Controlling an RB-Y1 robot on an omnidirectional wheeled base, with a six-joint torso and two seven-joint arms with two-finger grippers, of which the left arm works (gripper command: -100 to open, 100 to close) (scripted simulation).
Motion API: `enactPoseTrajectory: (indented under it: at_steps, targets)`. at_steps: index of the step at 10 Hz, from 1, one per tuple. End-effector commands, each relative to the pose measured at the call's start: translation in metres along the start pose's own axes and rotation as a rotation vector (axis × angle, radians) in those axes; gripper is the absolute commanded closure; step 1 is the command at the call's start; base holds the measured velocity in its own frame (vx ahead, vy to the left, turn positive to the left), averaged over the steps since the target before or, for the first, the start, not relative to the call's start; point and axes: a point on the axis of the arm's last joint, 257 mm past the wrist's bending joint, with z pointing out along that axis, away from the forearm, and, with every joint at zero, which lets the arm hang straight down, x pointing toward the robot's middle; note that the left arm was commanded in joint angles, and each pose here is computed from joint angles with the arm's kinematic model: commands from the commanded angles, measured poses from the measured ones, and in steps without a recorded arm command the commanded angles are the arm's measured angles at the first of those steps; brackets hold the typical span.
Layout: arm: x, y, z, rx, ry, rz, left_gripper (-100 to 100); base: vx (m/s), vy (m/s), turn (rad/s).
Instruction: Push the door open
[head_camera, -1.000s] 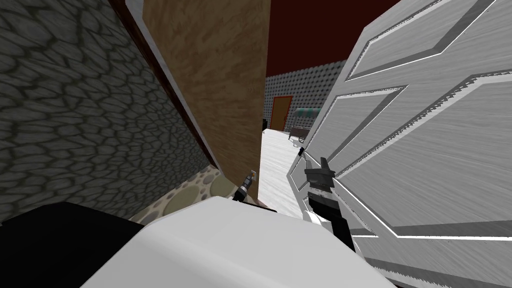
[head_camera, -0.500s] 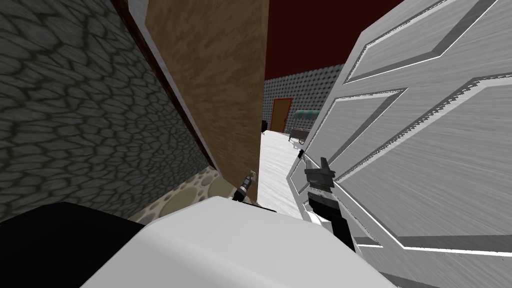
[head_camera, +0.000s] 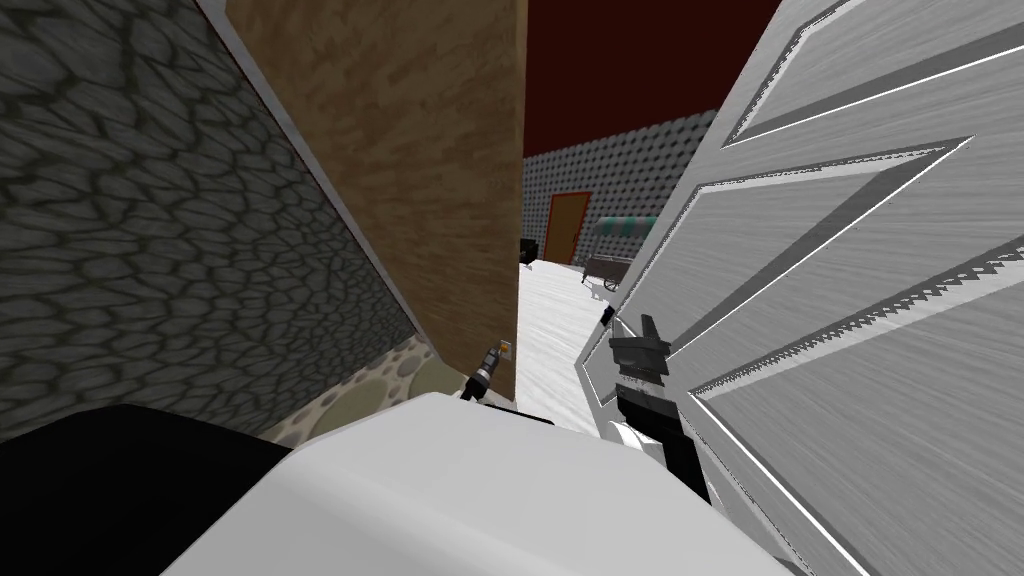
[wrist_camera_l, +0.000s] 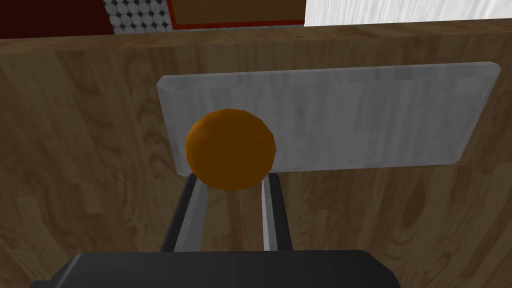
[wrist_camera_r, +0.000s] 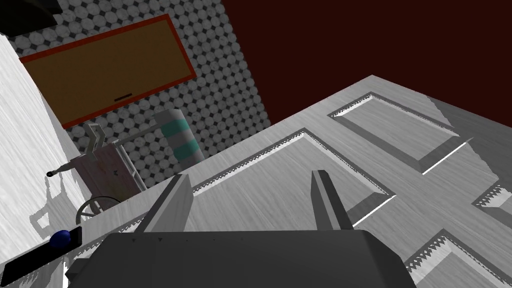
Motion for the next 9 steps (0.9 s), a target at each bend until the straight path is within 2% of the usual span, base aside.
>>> enactPoseTrajectory:
  at_steps: [1, 2, 6, 9]
  targets:
    - [-0.015, -0.001, 0.0004, 0.002, -0.027, 0.010, 100, 0.190, -0.072, 0.096]
    - [-0.010, 0.000, -0.0014, -0.001, -0.016, 0.006, -100, -0.032, -0.024, 0.056]
    - [-0.005, -0.001, -0.0015, 0.000, -0.014, -0.008, -100, -0.199, -0.016, 0.024]
    - [0.007, -0.005, 0.0006, 0.005, -0.014, -0.038, -100, -0.217, 0.007, 0.031]
